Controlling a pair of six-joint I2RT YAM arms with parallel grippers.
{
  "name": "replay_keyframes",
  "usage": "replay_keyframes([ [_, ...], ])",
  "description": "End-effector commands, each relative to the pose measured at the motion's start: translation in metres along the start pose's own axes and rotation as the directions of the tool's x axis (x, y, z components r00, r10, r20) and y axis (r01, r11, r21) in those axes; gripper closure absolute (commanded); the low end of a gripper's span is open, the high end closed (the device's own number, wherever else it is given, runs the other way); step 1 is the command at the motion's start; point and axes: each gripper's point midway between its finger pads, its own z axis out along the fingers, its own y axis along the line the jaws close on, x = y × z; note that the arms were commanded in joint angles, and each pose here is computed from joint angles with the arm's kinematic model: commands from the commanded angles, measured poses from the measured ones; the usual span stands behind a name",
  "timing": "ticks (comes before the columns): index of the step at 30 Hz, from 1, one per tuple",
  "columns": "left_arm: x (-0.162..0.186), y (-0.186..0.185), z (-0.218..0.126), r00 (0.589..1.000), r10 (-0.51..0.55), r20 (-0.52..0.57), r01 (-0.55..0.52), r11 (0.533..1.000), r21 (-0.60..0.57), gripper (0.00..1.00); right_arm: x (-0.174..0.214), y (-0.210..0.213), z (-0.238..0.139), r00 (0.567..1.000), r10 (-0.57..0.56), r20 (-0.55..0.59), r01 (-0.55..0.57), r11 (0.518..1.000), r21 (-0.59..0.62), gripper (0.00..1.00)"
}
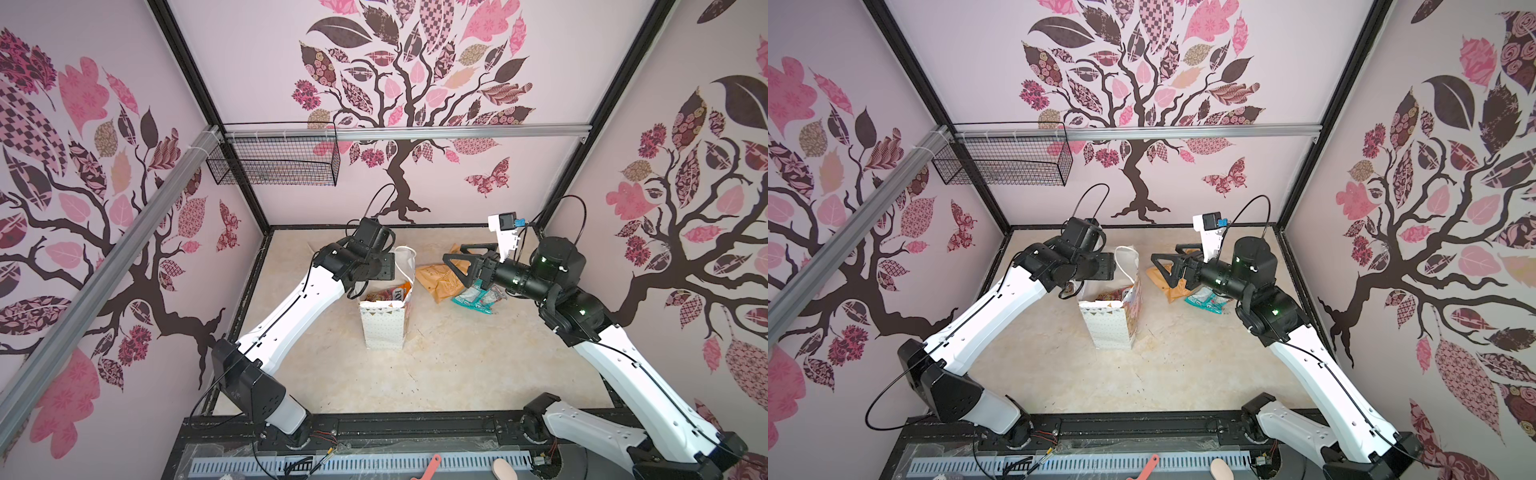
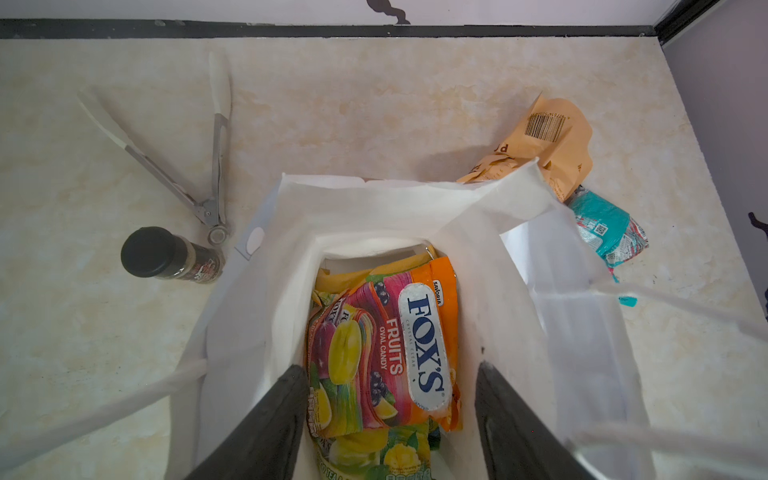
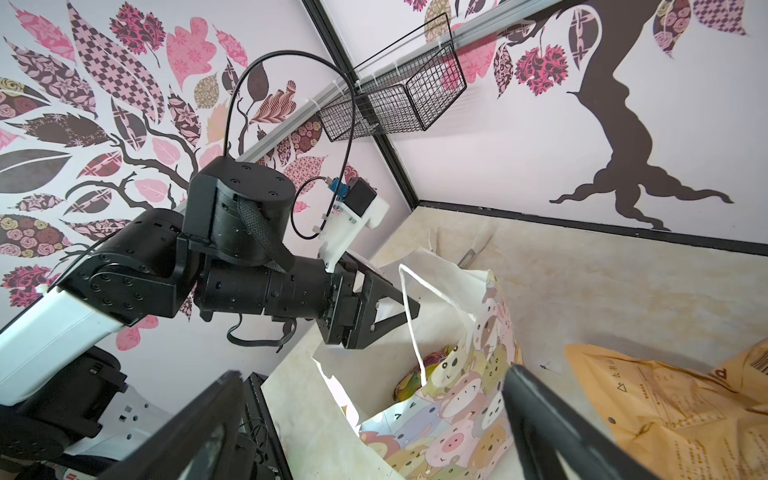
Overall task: Take the snacks out of the paper bag
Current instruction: 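Return the right gripper toward the bag while the left hovers over the FOX'S bag, then lower the left gripper into the bag and close on the FOX'S fruits pack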
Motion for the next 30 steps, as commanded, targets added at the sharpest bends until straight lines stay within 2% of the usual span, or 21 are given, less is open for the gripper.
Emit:
replay_keyframes([
  [1, 0.005, -0.003, 0.006, 0.999, -0.021, -0.029, 0.021, 1.0, 0.008, 0.34, -0.007, 0.003, -0.008, 0.999, -0.017, 0.038, 0.017, 1.0, 0.015, 0.0],
  [8, 0.027, -0.005, 0.03, 0.994, -0.037, -0.107, 0.038, 0.999, 0.013, 0.35, -0.012, 0.001, -0.014, 0.997, -0.027, 0.071, 0.024, 0.999, 0.043, 0.0],
  [14, 0.051, 0.004, 0.048, 0.983, -0.073, -0.168, 0.068, 0.997, -0.035, 0.36, -0.01, -0.003, -0.017, 0.996, -0.021, 0.081, 0.016, 0.998, 0.065, 0.0],
  [19, 0.072, 0.004, 0.061, 0.974, -0.063, -0.217, 0.062, 0.998, -0.015, 0.36, -0.01, -0.005, -0.017, 0.996, -0.02, 0.087, 0.014, 0.997, 0.072, 0.0],
  [26, 0.09, 0.008, 0.078, 0.958, -0.038, -0.284, 0.027, 0.999, -0.043, 0.26, -0.009, -0.001, -0.017, 0.997, -0.01, 0.077, 0.006, 0.999, 0.054, 0.0],
  [30, 0.106, 0.007, 0.09, 0.938, -0.024, -0.347, 0.012, 0.999, -0.038, 0.24, -0.007, 0.001, -0.017, 0.998, -0.004, 0.065, 0.001, 0.999, 0.043, 0.0],
])
